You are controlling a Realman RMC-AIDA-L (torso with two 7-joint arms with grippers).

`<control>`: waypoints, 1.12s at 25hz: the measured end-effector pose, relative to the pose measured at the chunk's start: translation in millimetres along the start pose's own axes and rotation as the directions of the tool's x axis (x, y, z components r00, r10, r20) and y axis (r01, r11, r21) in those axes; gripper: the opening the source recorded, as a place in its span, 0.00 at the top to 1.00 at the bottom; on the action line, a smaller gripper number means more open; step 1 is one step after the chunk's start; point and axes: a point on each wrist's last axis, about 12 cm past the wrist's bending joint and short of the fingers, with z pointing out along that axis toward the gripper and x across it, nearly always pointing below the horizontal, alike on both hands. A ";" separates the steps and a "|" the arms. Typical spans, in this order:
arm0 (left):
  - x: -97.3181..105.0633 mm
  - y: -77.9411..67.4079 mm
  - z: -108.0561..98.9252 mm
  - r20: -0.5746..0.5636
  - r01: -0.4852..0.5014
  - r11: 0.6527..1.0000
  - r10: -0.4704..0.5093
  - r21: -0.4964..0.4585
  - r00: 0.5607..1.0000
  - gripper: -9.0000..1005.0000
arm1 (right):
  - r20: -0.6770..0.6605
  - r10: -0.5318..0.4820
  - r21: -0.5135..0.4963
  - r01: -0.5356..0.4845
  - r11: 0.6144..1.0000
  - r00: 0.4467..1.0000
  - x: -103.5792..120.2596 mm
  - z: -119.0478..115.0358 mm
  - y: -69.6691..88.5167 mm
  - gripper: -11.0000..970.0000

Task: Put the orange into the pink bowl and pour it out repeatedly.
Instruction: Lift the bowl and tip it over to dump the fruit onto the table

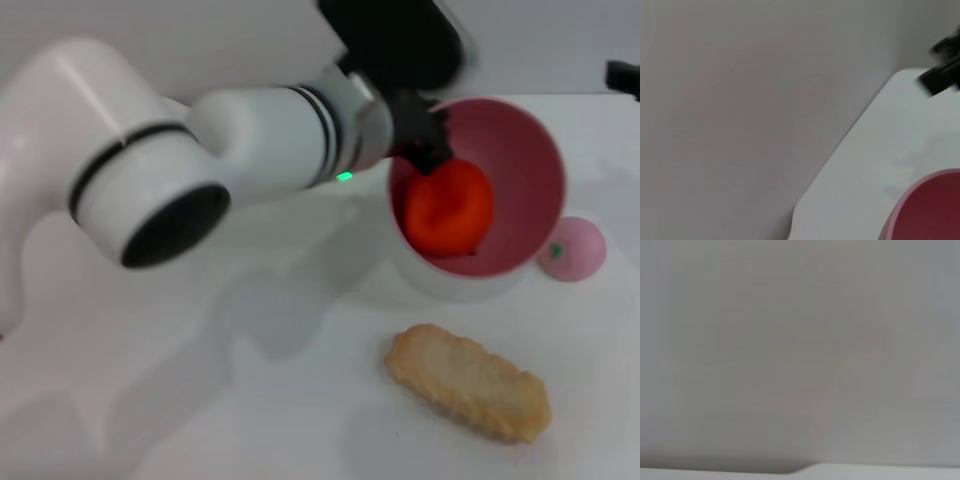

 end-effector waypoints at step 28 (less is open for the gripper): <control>13.2 -22.0 16.7 0.219 -0.643 0.737 0.676 -0.207 0.704 0.95 | -0.089 0.044 0.044 -0.041 0.998 0.995 21.3 2.9 -15.9 0.36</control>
